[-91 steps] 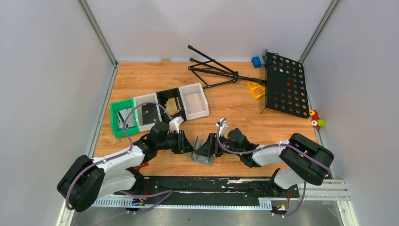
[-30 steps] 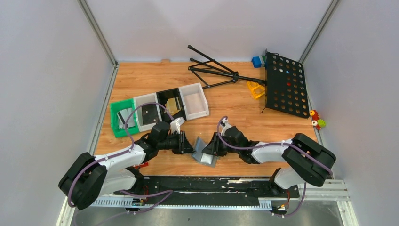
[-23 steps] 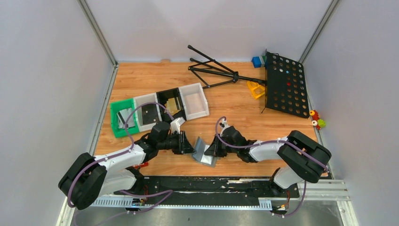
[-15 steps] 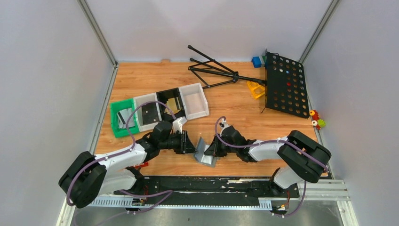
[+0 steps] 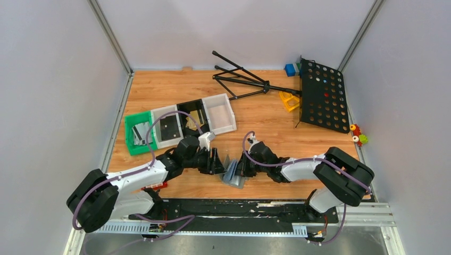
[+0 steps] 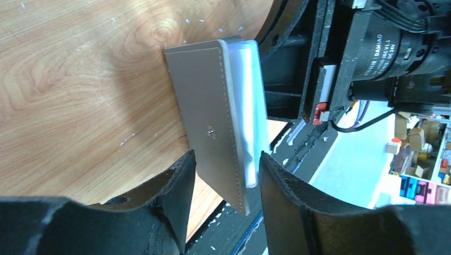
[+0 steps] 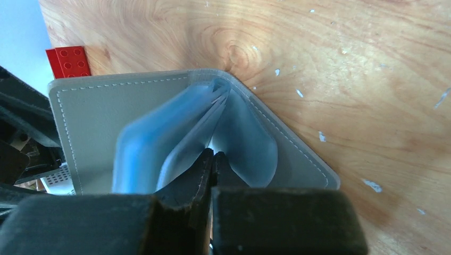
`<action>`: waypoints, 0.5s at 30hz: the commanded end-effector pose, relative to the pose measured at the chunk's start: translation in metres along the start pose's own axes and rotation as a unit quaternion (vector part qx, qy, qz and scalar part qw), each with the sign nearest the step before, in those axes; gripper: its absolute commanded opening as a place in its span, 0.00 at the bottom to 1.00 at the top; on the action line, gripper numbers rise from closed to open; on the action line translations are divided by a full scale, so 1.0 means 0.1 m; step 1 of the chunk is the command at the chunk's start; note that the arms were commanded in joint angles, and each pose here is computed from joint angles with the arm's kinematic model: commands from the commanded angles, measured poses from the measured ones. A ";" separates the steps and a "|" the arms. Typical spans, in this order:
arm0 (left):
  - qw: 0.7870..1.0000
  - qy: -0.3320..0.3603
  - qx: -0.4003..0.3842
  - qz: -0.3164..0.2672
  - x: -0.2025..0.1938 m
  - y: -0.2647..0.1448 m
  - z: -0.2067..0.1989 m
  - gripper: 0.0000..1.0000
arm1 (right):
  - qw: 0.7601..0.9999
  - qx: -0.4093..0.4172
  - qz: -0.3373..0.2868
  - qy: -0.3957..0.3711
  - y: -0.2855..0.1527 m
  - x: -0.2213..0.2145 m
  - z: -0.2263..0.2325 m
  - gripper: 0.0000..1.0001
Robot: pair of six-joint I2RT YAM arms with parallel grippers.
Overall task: Take the credit cards out of the card holder
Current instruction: Remove the credit card from the card holder.
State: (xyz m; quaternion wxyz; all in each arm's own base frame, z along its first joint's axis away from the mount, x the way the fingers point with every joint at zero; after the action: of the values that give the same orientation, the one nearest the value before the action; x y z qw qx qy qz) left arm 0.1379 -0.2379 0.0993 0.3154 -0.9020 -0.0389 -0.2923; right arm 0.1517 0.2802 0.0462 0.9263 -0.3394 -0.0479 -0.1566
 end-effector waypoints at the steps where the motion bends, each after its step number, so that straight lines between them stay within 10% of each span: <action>1: 1.000 0.022 0.006 -0.002 0.08 0.04 -0.03 0.57 | 1.000 -0.002 -0.006 -0.012 0.02 0.05 0.03 0.00; 15: 1.000 0.028 -0.012 0.001 0.11 0.08 -0.10 0.75 | 0.999 0.013 -0.010 -0.038 -0.05 0.10 0.26 0.01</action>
State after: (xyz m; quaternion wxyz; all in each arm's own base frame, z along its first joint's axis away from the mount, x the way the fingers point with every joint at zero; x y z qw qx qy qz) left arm 0.1344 -0.2390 0.0876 0.3371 -0.8970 -0.0171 -0.2855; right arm 0.1526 0.2814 0.0542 0.9239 -0.3477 -0.0628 -0.1468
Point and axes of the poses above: each gripper's point midway between its finger pads, its own y axis out along the fingers, its own z axis along the line the jaws close on, x = y × z, the point moved 4 cm from there along -y, back along the fingers, and after that the axes turned 8 degrees about y, right-handed, at the moved point
